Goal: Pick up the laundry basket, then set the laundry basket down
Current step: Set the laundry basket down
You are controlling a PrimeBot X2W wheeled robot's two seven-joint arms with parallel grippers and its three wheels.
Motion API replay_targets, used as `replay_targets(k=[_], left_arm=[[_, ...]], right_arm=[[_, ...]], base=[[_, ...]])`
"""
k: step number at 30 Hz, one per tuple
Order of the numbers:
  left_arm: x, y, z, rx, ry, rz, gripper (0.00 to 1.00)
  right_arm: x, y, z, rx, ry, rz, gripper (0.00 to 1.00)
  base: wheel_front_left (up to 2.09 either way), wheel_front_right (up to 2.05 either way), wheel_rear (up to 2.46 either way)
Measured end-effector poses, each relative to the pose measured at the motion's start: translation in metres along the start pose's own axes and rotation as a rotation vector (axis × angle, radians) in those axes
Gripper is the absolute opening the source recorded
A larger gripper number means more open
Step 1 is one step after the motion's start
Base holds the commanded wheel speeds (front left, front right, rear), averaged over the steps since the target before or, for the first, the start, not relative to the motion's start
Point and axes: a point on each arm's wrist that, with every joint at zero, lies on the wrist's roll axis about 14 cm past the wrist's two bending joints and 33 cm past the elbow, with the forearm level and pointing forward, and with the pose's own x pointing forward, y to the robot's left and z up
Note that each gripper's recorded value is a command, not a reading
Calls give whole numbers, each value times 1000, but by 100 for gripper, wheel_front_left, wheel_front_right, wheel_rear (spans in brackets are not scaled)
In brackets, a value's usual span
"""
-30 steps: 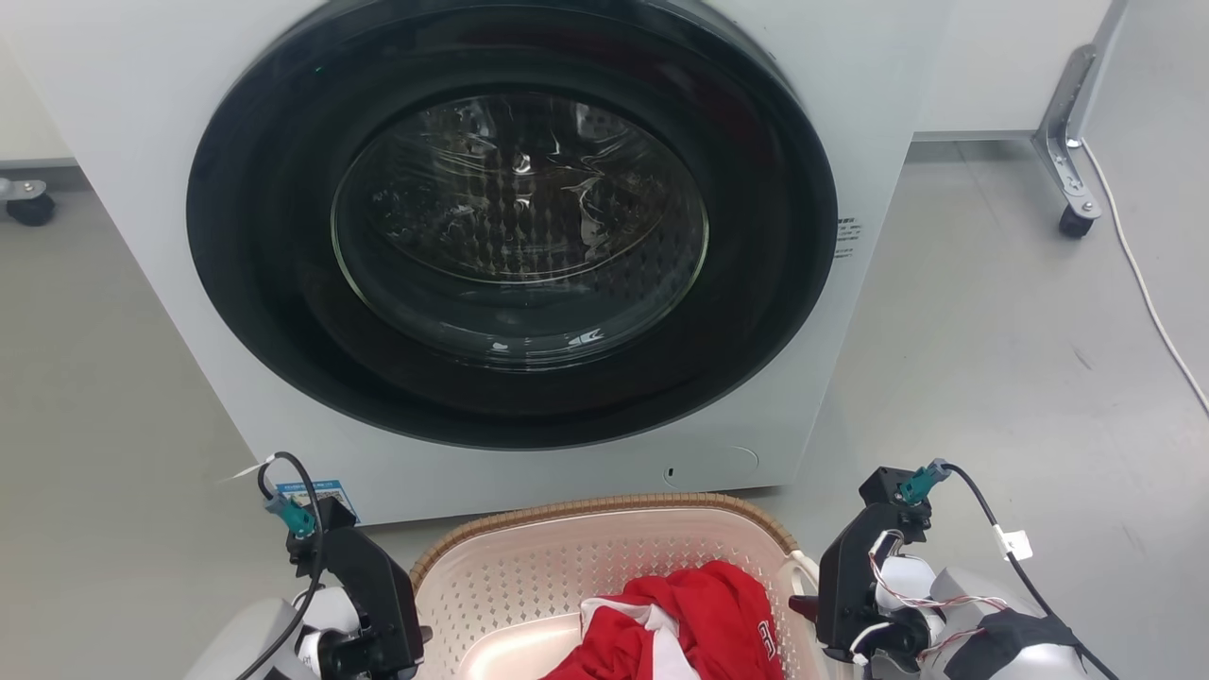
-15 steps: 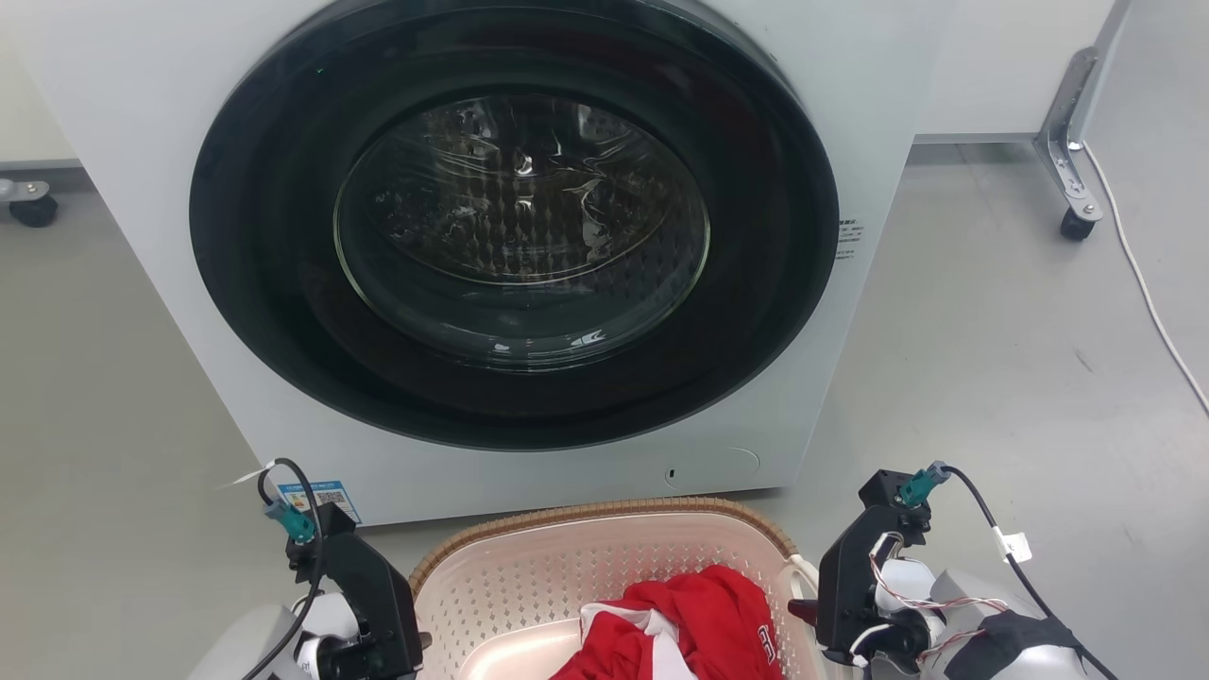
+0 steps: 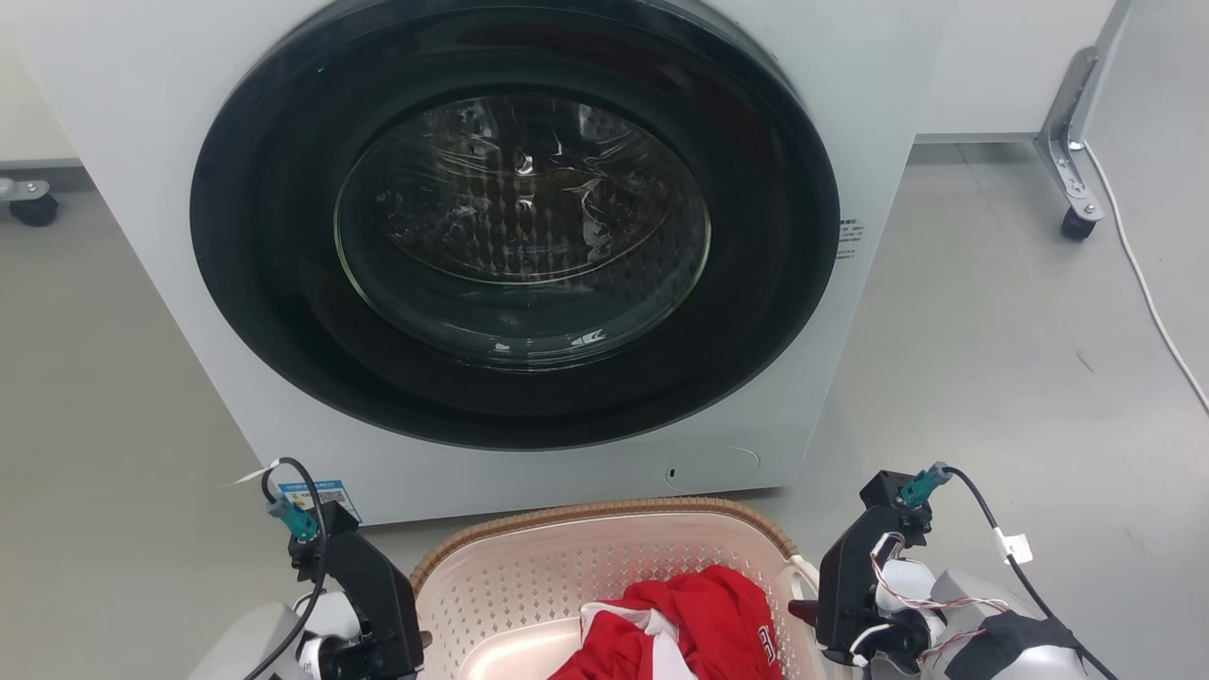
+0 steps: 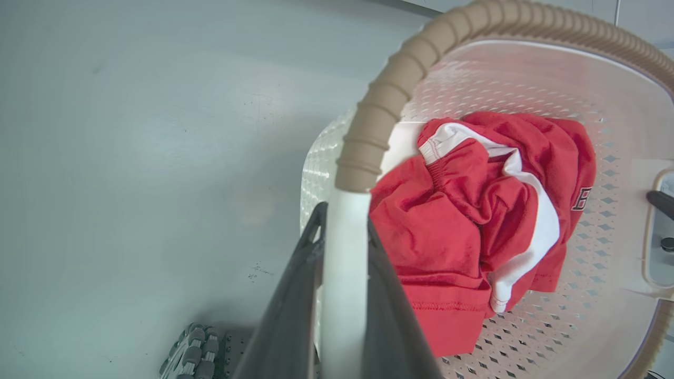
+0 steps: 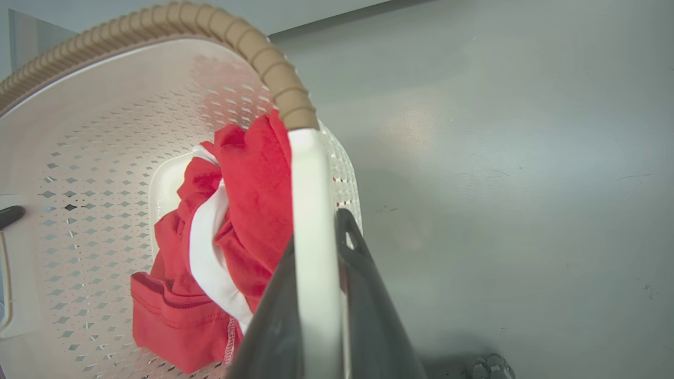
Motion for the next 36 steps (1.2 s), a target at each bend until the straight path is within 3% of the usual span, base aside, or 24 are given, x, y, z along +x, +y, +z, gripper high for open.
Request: replay_targets(k=[15,26,36], left_arm=[[12,7,9,10,-39,14,0],[46,18,13,7,-56,28,0],[83,35,1,-12,-52,49,0]], right_arm=[[13,0,4,-1,-19,14,0],[45,-18,2,28,-40,-9,0],[80,-35,5,-11,-74,-47,0]], base=[[0,0,0],[0,0,0],[0,0,0]])
